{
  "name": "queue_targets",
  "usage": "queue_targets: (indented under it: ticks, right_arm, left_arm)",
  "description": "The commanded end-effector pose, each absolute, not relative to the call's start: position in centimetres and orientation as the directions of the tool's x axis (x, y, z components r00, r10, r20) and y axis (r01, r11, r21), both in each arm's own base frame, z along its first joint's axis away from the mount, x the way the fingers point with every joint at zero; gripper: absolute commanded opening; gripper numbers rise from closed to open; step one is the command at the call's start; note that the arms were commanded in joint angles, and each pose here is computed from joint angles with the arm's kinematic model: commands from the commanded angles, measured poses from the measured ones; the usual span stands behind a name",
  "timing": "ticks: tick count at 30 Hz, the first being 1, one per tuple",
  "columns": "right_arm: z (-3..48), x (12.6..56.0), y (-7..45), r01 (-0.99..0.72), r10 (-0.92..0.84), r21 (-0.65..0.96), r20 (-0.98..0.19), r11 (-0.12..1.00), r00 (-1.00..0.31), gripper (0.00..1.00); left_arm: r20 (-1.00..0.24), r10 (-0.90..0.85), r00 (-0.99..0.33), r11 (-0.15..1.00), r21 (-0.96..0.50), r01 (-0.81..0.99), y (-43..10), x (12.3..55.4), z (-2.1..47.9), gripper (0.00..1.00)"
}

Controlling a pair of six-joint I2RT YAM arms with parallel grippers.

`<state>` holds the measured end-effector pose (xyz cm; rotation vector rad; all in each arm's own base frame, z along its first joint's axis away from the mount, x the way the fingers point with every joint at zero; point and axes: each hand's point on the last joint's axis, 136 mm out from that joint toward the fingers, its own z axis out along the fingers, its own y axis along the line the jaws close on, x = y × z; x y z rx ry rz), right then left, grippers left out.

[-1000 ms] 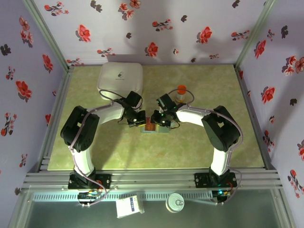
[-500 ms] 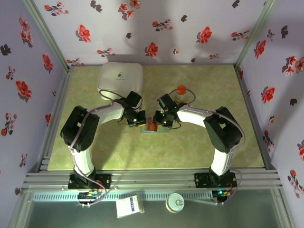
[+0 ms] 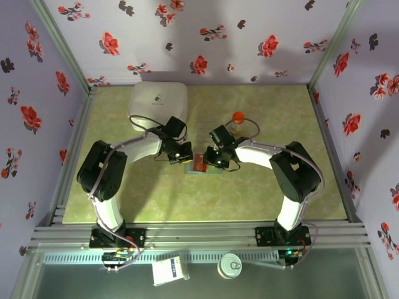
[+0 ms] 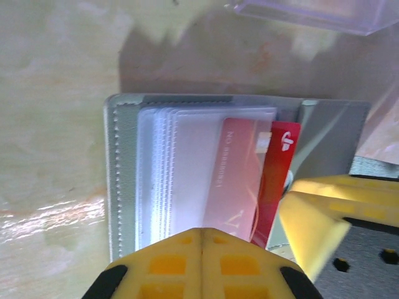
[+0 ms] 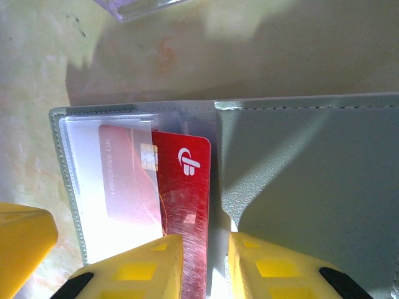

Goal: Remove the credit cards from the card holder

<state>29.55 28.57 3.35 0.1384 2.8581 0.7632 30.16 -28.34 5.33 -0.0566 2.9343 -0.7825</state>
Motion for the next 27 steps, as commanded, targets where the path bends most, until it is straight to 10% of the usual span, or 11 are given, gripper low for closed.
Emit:
queue_targets:
  ticks: [1, 27]
  right_arm:
    - [4.3, 30.0, 29.5, 0.040, 0.151, 0.565, -0.151, 0.824, -0.977, 0.26]
    - [2.8, 30.3, 28.6, 0.031, 0.120, 0.491, -0.150, 0.870, -0.981, 0.24]
  left_arm:
    - [-0.070, -0.032, -0.997, 0.867, -0.498, 0.008, -28.9, 29.7, 5.3, 0.00]
    - [-0.025, -0.005, -1.000, 0.912, -0.410, 0.005, -27.3, 29.1, 2.4, 0.00]
